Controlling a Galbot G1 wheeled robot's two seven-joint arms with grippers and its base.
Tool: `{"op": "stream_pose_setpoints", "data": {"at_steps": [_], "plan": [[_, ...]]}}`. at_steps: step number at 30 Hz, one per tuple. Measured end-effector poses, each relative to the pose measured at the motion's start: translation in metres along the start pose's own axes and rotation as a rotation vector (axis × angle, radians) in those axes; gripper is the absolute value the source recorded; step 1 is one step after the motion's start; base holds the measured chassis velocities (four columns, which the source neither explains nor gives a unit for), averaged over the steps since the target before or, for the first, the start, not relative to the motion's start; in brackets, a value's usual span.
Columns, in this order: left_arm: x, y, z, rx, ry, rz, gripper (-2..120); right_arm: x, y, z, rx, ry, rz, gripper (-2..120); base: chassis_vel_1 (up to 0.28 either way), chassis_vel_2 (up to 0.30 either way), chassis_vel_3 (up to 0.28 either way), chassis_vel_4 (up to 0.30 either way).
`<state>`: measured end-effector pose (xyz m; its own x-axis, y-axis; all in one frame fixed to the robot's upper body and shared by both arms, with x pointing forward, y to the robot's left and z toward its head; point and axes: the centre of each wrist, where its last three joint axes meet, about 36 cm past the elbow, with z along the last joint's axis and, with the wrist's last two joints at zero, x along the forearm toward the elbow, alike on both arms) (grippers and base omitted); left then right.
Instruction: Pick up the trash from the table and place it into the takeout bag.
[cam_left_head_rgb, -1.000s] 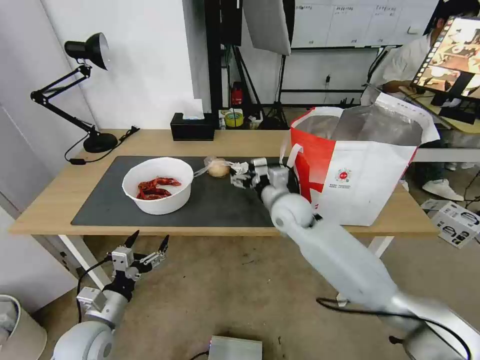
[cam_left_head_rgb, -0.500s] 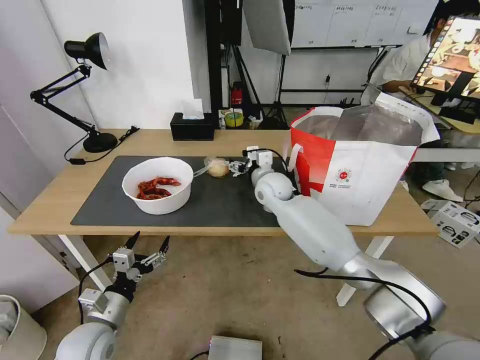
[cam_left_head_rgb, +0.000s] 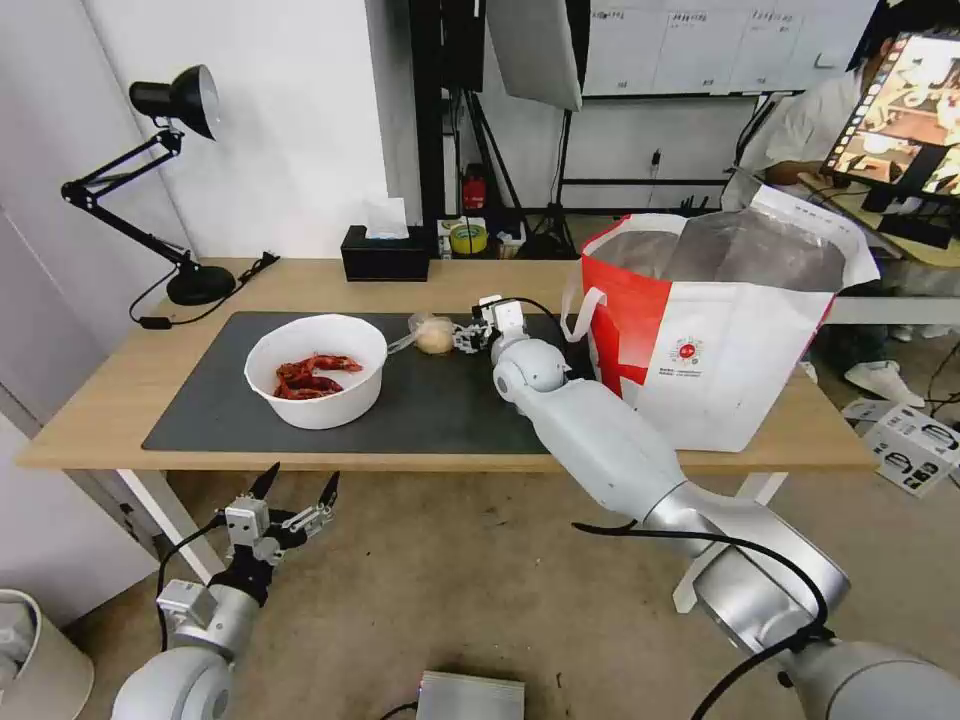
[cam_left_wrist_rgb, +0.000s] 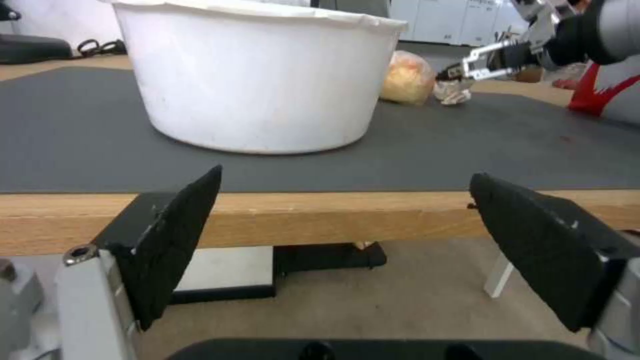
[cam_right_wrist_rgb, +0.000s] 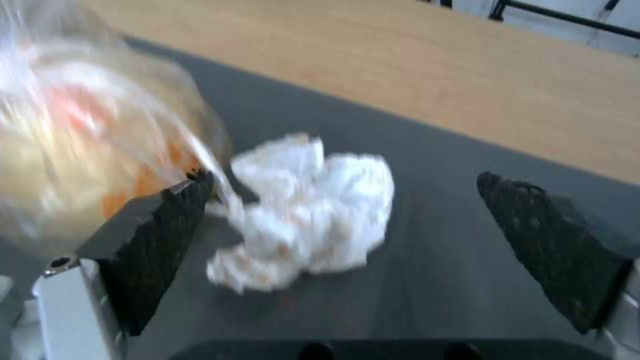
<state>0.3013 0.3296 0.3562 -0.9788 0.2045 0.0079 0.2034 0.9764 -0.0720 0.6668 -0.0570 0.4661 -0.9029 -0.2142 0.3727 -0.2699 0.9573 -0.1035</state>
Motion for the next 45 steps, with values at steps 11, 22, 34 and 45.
{"op": "stream_pose_setpoints", "data": {"at_steps": [11,22,34,45], "plan": [[0.002,-0.003,-0.001,0.004,-0.007,0.001,100,0.004,-0.004,0.016,0.080,0.060,0.003,100,0.000,0.000,0.000,0.000],[0.004,-0.006,-0.002,0.004,-0.009,0.002,100,-0.011,-0.003,0.017,0.081,0.085,-0.006,100,0.000,0.000,0.000,0.000],[0.002,-0.003,-0.003,0.001,-0.010,0.005,100,-0.027,-0.005,0.007,0.071,0.105,0.000,100,0.000,0.000,0.000,0.000],[0.000,-0.002,-0.003,0.000,-0.008,0.008,100,-0.035,-0.008,0.004,0.035,0.132,-0.019,100,0.000,0.000,0.000,0.000]]}}
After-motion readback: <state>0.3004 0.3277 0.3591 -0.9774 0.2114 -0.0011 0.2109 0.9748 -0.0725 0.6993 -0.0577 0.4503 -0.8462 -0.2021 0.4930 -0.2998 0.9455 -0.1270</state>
